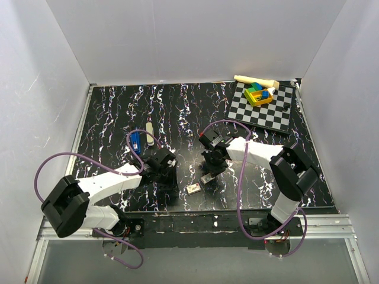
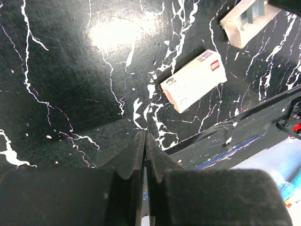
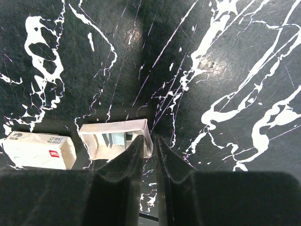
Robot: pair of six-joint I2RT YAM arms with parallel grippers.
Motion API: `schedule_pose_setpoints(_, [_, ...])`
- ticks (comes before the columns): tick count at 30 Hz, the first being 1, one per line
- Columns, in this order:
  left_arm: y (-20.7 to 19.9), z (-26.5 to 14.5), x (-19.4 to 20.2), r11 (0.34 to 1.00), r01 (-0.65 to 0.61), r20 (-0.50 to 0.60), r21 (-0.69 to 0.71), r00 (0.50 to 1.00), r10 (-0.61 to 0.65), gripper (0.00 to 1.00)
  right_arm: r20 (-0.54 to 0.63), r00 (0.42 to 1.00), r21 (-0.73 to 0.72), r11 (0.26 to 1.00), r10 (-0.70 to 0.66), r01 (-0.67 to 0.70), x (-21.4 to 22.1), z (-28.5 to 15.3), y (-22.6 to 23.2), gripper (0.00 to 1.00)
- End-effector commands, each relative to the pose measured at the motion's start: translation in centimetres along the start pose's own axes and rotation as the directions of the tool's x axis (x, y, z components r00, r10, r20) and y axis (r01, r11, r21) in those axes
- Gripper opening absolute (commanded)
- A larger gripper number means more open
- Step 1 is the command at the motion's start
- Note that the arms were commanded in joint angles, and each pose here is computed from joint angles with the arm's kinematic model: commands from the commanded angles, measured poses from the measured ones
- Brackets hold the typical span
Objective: Unload the staples from the stapler
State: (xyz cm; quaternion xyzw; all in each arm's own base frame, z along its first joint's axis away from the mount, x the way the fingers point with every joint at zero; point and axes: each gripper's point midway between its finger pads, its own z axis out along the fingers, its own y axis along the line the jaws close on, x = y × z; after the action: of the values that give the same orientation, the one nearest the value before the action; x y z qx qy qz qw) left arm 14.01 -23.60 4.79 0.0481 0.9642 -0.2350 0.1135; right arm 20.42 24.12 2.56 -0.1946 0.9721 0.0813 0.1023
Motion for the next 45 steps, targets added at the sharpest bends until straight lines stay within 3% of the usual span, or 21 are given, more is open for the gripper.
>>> schedule_pose_setpoints(1, [0.2, 0.6, 0.3, 1.000, 0.012, -0.001, -0.011, 1.000, -0.012, 0.00, 0.020, 1.000, -0.007, 1.000, 0.004, -0.004, -0.8, -0.1, 0.2, 0.21])
schedule_pose_setpoints(8, [0.5, 1.4, 0.9, 1.000, 0.009, -0.018, -0.024, 1.000, -0.009, 0.00, 0.017, 1.000, -0.003, 1.000, 0.009, -0.009, -0.6, -0.1, 0.2, 0.16])
schedule_pose_setpoints(16, [0.3, 2.1, 0.9, 1.000, 0.010, -0.021, -0.026, 1.000, -0.011, 0.00, 0.024, 1.000, 0.031, 1.000, -0.002, 0.002, -0.2, -0.6, 0.2, 0.01])
schedule_pose_setpoints(45, [-0.7, 3.5, 1.4, 1.000, -0.009, -0.038, -0.027, 0.999, 0.008, 0.00, 0.042, 0.999, 0.048, 0.999, -0.003, 0.001, 2.1, -2.2, 1.2, 0.01])
